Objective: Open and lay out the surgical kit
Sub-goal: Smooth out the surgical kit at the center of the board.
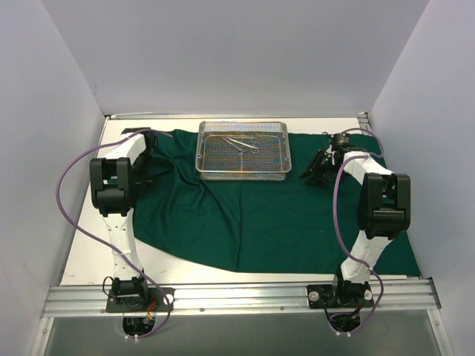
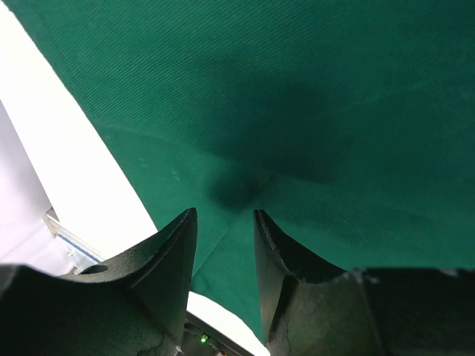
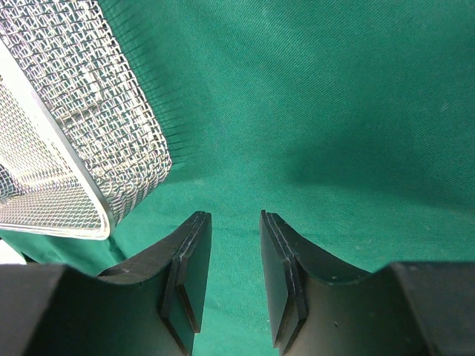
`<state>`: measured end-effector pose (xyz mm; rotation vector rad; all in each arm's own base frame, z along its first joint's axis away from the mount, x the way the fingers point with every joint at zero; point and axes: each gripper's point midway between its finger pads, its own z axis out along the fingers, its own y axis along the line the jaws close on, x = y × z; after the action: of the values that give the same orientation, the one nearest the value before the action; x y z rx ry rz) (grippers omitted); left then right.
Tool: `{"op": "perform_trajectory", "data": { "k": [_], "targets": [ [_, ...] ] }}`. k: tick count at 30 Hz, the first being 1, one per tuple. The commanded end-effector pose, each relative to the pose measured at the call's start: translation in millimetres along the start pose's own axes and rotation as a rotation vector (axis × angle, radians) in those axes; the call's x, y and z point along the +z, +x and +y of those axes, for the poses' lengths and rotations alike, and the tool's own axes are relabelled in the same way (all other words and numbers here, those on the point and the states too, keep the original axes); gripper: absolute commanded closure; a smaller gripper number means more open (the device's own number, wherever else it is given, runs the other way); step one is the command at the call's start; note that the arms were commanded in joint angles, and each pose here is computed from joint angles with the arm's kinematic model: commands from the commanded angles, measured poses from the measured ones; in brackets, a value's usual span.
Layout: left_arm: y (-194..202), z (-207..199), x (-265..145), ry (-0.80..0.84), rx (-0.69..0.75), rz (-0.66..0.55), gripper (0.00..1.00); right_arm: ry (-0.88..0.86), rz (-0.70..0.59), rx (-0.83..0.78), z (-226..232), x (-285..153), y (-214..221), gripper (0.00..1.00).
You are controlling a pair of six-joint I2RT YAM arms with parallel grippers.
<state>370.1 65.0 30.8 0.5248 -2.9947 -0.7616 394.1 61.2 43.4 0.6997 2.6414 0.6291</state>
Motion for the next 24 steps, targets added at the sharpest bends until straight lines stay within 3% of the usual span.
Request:
{"op": "perform_trajectory", "data": {
  "k": [1,9,17,21,24],
  "targets": [
    [-6.2,0.1,4.8,-0.017,0.008,-0.017,0.55,-0.01,0.001,-0.006,2.5,-4.8,-1.4,0.67],
    [-8.2,15.0,17.7,-0.022,-0.032,0.008,0.68,-0.006,-0.001,-0.004,1.1,-5.8,-1.8,0.67],
    [-12.0,33.1,14.3,0.004,-0.074,0.004,0.98,-0.008,-0.003,-0.002,2.0,-6.0,-3.1,0.67],
    [-2.3,44.0,15.0,0.013,-0.102,0.032,0.98,-0.013,-0.005,-0.001,3.9,-6.1,-5.0,0.67],
    [16.1,59.7,13.5,0.052,-0.228,0.077,0.98,-0.016,-0.001,-0.001,5.7,-5.6,-5.5,0.67]
  ]
}}
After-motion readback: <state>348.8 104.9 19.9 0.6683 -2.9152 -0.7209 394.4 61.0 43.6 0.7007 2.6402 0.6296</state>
